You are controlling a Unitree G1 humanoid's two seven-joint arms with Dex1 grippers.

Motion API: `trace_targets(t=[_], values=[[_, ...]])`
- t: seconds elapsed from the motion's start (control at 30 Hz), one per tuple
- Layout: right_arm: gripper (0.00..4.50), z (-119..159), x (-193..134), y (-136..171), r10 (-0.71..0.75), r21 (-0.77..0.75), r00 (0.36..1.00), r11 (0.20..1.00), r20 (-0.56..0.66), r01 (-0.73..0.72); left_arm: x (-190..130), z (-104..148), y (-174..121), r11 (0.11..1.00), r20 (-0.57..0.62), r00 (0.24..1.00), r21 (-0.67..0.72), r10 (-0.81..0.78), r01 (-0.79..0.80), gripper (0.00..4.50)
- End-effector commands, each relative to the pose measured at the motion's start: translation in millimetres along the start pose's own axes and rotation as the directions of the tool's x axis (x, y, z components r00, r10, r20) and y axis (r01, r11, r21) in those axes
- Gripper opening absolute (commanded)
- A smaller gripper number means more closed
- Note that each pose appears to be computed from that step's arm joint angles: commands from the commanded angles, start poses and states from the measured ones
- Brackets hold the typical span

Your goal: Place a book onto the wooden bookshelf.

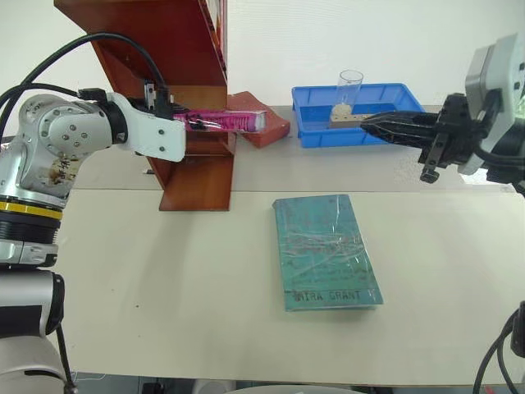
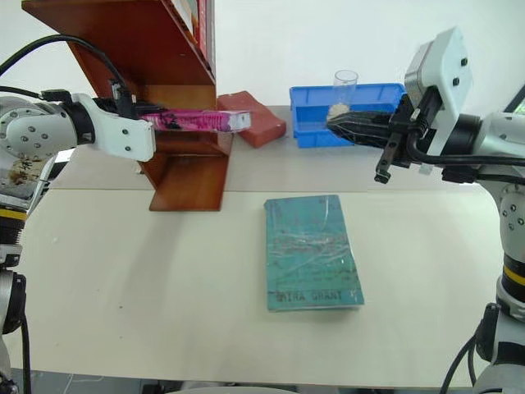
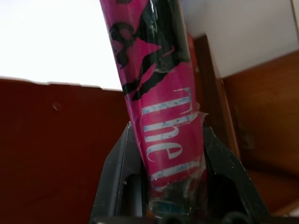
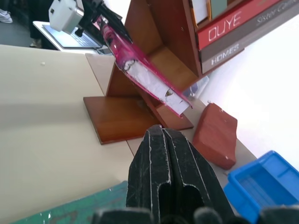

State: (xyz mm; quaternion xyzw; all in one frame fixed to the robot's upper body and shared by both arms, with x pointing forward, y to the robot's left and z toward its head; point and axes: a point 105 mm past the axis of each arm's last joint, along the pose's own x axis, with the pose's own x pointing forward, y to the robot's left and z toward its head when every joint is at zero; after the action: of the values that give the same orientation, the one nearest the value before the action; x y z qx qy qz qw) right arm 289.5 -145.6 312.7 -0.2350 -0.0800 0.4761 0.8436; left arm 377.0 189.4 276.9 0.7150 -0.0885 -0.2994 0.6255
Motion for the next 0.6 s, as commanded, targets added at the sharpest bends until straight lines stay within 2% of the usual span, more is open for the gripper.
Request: trace_targets(t=[0.03,0.23,0.5,0.6], values=[[0.0,9.2,2.4,-0.6,0.007,-0.042,1.0,0.999,0.028,-0.006,-9.4,-6.8,5.0,1.0,-0.053,0.999,-0.001,-0.007,0.007,0.75],[0.0,6.6,3.1,-0.9,0.012,-0.03,0.999,0.999,0.033,-0.011,-9.4,-10.9,-4.9,0.997,-0.075,0.996,-0.047,-0.057,0.053,0.75],[0.0,2.0,0.6,-1.2,0.002,-0.026,1.0,1.0,0.026,-0.001,-15.7,-12.4,-13.2,0.994,-0.084,0.993,-0.087,-0.078,0.071,4.45],[0.0,0.1,-0.8,-1.2,-0.003,-0.025,1.0,1.0,0.021,0.003,-21.3,-12.3,-14.7,0.993,-0.088,0.992,-0.09,-0.086,0.078,4.49]])
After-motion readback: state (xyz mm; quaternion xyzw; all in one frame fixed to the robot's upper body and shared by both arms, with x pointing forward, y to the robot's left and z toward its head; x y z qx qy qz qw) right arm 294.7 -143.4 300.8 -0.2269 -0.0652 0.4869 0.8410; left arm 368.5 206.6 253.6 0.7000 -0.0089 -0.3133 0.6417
